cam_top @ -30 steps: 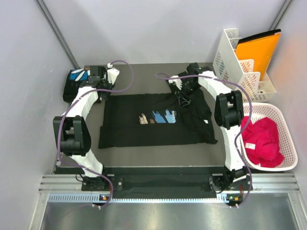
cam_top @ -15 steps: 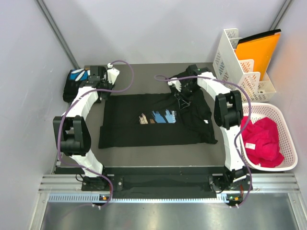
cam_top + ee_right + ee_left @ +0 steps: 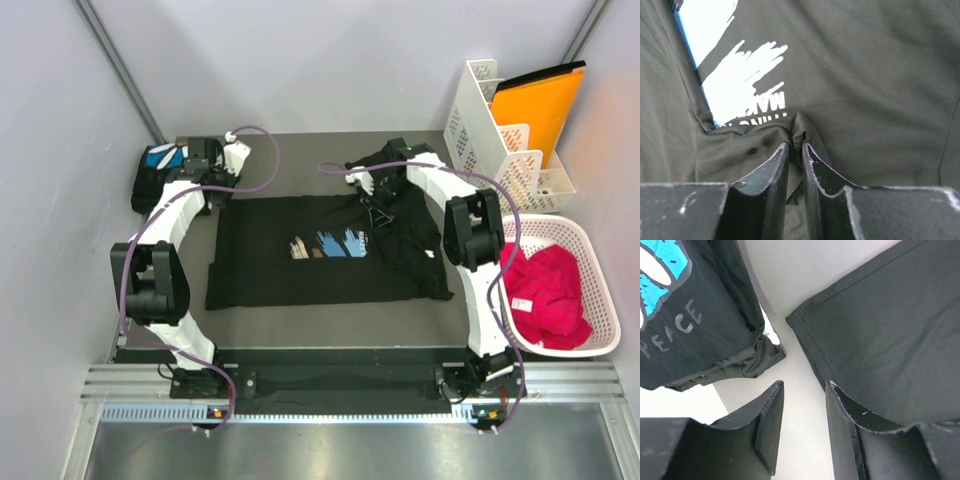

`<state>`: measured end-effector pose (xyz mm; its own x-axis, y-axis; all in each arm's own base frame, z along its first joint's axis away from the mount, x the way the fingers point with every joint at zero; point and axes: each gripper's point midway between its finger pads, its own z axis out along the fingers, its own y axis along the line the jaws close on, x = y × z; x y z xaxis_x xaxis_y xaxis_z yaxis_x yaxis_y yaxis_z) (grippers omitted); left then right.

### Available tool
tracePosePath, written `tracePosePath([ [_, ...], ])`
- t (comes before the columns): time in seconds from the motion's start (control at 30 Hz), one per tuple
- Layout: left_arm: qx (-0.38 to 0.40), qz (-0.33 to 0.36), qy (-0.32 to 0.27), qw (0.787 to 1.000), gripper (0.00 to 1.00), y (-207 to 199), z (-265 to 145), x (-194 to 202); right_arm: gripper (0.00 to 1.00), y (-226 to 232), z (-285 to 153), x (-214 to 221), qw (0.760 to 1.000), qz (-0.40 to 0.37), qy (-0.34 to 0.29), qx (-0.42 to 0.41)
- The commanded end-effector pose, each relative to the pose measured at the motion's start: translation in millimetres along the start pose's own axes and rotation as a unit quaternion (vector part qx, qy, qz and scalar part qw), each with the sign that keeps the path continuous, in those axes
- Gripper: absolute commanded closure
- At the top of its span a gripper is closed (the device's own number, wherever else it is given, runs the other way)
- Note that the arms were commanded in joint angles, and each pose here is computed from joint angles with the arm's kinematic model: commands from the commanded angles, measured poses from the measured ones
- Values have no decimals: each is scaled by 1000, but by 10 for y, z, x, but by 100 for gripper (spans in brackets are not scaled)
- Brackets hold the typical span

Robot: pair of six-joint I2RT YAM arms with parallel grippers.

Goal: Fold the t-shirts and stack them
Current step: Fold the tshirt

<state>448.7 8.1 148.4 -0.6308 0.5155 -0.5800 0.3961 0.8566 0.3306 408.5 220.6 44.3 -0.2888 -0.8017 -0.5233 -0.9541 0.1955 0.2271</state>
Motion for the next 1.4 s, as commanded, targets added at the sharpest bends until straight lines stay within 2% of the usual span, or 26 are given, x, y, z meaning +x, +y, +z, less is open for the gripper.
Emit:
tracePosePath([
  [0.0,2,-1,-26,1000,56,27,-20,-192,82,127,-153,-328,998,-61,-18,17],
  [0.07,2,0,-24,1000,56,24,-15,-190,70,133,-167,-376,997,-73,-14,24],
  [0.2,4,1,-25,1000,56,-2,-18,-202,65,126,-221,-440,996,-83,-15,32],
  [0.77,4,7,-25,1000,56,-27,-18,-218,66,98,-383,-763,990,-118,-39,71],
  [1.37,6,14,-22,1000,56,-61,-34,-172,66,27,-127,-412,994,-91,-3,52],
])
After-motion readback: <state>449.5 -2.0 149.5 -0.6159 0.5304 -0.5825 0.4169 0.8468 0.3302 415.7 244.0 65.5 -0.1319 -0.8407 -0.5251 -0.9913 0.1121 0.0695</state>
